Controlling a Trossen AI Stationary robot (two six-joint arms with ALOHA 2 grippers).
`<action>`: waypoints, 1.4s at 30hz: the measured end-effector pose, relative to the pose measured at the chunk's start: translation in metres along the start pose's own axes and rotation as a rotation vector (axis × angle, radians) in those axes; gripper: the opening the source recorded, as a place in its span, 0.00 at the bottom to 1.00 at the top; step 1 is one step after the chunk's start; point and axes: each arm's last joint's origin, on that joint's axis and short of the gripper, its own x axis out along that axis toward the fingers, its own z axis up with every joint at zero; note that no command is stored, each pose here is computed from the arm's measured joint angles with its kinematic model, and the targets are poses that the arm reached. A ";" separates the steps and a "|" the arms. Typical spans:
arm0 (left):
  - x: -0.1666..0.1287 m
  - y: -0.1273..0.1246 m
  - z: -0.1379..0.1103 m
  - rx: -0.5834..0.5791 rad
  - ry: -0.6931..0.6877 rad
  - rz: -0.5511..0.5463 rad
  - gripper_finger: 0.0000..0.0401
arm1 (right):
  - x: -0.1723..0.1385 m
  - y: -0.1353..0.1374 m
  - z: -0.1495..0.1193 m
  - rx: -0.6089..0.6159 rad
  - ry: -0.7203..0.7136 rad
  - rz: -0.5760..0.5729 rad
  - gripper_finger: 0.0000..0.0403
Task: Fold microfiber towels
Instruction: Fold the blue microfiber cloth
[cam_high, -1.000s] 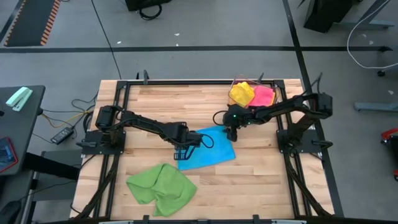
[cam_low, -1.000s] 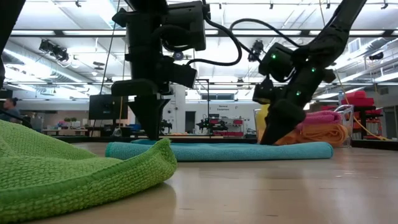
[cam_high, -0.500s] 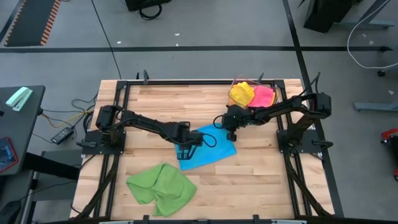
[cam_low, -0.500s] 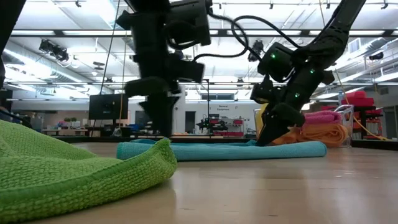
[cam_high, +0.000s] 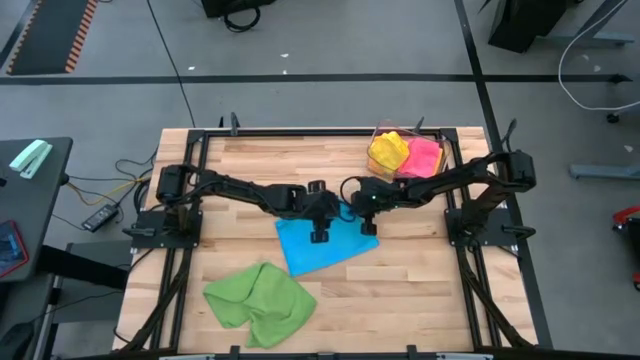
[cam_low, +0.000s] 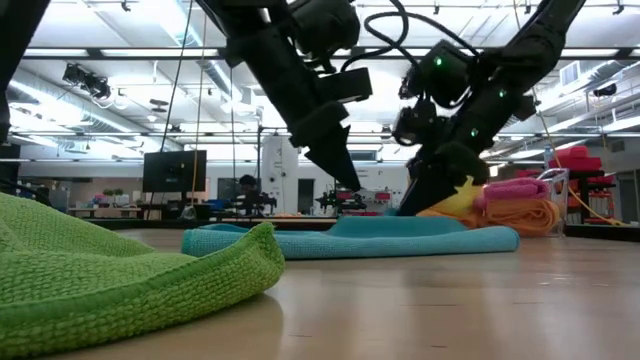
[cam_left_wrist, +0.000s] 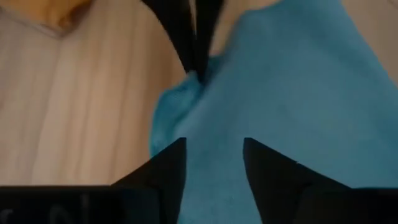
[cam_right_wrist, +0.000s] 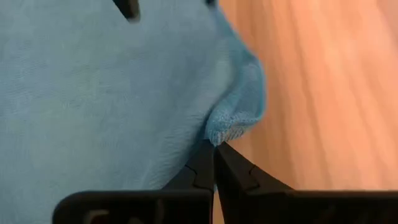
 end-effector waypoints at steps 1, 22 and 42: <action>0.001 0.003 0.001 -0.008 -0.008 0.005 0.44 | -0.003 0.000 0.002 -0.005 -0.004 -0.014 0.02; 0.004 0.031 0.018 -0.001 -0.214 -0.010 0.50 | -0.037 0.003 0.022 0.009 -0.095 -0.022 0.02; 0.025 0.032 0.008 0.022 -0.173 -0.037 0.43 | -0.038 0.005 0.024 0.052 -0.116 -0.009 0.02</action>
